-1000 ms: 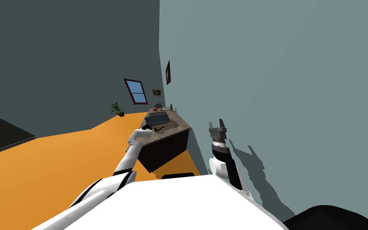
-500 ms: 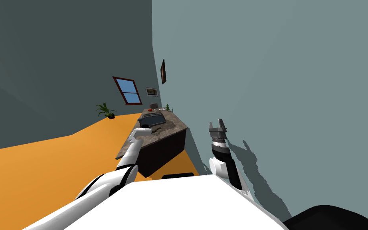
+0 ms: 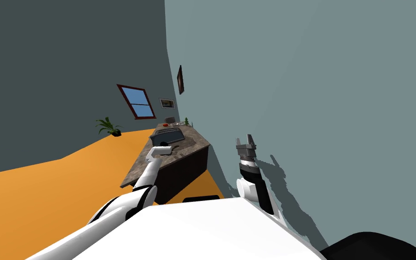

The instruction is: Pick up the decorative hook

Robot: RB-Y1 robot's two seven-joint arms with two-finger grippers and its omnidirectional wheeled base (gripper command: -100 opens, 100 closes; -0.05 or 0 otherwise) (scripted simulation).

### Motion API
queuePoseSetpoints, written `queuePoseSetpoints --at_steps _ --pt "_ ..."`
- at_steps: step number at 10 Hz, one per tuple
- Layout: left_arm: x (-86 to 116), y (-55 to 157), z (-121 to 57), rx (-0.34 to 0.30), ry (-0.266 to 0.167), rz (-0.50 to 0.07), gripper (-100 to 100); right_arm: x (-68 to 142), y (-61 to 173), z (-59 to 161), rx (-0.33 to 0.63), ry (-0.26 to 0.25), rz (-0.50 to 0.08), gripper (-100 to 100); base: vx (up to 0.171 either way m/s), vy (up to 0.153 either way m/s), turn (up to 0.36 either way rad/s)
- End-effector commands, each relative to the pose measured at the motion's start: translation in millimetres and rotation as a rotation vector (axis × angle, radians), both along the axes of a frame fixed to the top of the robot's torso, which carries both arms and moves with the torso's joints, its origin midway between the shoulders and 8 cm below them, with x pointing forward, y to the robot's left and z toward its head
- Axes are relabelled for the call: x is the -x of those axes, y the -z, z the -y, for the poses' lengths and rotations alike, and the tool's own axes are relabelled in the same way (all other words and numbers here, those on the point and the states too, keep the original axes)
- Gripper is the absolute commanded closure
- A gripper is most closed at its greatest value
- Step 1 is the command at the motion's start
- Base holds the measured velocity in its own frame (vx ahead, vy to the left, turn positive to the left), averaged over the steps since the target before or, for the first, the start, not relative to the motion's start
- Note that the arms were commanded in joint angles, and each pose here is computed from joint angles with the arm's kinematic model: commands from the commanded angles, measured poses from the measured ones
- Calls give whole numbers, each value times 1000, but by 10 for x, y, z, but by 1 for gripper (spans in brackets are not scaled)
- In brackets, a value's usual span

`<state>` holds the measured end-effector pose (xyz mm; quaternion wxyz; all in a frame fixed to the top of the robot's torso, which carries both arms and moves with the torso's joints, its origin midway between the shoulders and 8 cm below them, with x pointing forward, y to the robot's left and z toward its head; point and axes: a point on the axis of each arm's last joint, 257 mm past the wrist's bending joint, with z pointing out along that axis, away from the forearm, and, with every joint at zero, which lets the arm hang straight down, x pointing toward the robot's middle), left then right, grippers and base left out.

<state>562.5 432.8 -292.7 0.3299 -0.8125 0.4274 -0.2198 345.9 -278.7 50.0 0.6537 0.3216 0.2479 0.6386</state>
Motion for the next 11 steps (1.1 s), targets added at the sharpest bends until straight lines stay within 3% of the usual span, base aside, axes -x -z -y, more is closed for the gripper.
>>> queuePoseSetpoints --at_steps 1,2,3,4,11 --pt "5 72 1 11 -5 -13 -100 0 0 0 0 0 0 0 8 -4 1" --pt "12 46 5 8 -4 -11 -100 0 0 0 0 0 0 0 0 0 0" --pt "11 50 5 9 -4 -12 0 0 0 0 0 0 0 0 0 0 0" --pt "-48 81 -14 7 8 -12 -100 0 0 0 0 0 0 0 13 -18 90" --pt "-208 182 -54 8 43 -13 -100 0 0 0 0 0 0 0 18 -30 51"
